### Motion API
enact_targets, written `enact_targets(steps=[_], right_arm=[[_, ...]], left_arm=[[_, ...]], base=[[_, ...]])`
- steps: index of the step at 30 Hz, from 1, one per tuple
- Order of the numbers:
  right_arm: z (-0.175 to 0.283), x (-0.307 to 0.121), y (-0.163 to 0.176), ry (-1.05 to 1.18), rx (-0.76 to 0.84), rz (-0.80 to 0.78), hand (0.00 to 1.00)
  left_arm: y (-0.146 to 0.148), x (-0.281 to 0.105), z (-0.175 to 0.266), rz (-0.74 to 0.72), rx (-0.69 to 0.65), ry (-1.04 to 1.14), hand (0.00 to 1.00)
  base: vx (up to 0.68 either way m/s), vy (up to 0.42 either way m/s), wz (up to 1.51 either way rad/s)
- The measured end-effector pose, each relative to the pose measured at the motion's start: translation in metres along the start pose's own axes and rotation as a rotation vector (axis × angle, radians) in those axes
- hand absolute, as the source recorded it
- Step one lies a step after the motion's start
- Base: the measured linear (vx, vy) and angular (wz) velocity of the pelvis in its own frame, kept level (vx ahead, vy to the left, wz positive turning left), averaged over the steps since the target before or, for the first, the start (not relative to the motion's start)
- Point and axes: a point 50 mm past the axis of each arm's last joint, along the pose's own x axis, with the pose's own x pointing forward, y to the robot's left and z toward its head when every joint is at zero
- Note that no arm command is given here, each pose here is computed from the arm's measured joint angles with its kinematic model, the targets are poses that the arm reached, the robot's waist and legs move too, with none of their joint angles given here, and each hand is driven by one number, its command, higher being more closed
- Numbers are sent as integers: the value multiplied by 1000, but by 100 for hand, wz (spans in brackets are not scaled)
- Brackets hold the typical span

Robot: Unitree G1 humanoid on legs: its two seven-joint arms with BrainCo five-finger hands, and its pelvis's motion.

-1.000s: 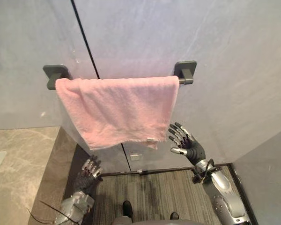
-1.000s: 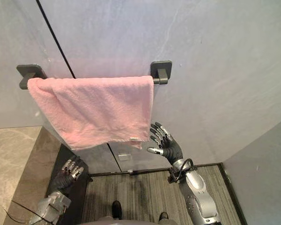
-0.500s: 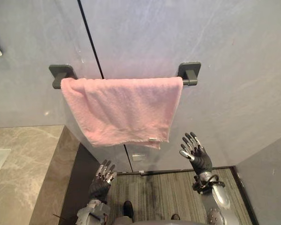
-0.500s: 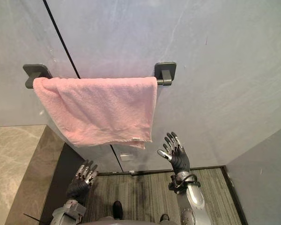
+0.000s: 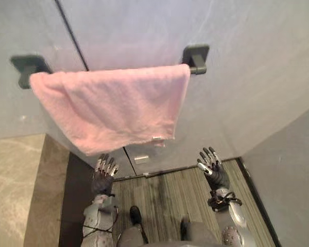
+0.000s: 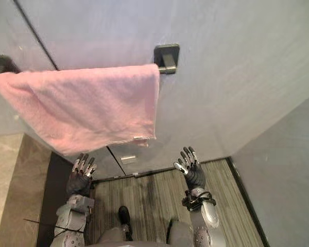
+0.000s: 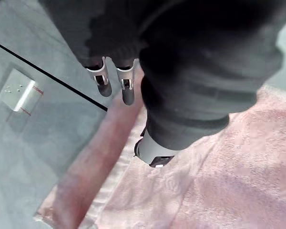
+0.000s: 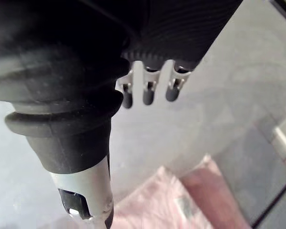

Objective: Organize washtable

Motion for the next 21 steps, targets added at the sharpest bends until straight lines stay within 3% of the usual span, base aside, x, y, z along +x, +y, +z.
enact_targets(steps=[5, 10, 17, 21], right_arm=[[-5, 17, 24, 39, -9, 150, 0], [-7, 19, 21, 80, -70, 198, 0], [-7, -2, -7, 85, -66, 89, 0], [0, -14, -22, 61, -56, 19, 0]], left_arm=[[3, -1, -6, 28, -21, 11, 0], [20, -27, -24, 134, -47, 93, 0], [24, -29, -36, 137, -39, 150, 0], [0, -13, -40, 27, -52, 156, 0]], base=[[-76, -184, 72], [-237, -166, 65], [-282, -74, 90], [-150, 81, 180]])
